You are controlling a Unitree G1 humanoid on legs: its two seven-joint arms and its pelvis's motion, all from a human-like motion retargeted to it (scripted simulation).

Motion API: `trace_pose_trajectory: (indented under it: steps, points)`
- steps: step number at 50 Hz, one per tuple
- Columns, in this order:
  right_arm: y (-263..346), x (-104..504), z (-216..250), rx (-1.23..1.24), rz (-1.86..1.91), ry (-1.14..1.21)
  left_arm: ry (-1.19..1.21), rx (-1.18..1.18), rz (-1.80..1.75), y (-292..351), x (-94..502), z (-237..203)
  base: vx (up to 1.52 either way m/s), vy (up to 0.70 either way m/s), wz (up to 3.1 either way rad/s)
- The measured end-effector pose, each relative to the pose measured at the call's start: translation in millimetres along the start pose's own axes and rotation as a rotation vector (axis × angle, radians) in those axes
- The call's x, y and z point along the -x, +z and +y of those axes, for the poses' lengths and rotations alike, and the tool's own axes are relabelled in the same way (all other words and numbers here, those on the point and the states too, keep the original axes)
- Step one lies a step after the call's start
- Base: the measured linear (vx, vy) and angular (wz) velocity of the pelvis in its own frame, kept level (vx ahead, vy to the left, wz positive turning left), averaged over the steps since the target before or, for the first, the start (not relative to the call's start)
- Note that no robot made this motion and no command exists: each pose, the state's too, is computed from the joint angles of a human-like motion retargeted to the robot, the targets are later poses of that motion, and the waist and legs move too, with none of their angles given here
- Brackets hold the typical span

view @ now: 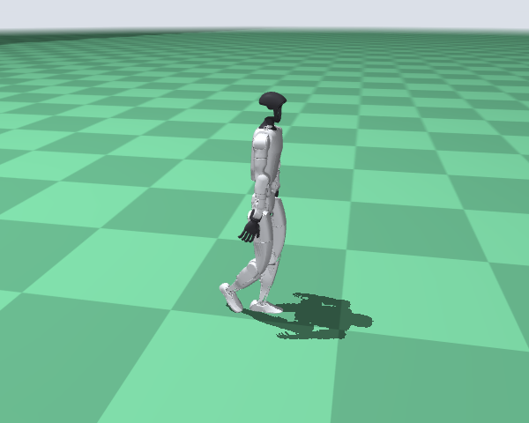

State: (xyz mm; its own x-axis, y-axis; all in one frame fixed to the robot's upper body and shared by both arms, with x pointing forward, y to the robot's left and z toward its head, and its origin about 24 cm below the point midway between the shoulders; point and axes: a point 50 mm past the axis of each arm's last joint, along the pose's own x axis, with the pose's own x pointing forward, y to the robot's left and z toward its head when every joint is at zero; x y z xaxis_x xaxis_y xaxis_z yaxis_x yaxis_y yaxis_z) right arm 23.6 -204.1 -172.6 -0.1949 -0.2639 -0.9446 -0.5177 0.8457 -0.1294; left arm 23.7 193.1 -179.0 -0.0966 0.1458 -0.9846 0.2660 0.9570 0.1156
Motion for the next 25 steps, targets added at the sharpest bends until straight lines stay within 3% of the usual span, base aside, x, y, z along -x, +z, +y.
trace_pose_trajectory:
  steps: [5,15,25]
  points:
    - [-34,-7,5,-0.056,0.098,0.054,0.262,-0.246,-0.166,49,14,53,0.38,0.01,0.29]
    - [-87,-13,6,-0.202,0.217,0.168,0.164,0.06,-0.505,122,42,54,0.58,-0.13,0.0]
    - [-56,-9,15,-0.299,0.158,0.2,0.073,-0.011,-0.226,47,9,20,0.76,-0.37,-0.13]
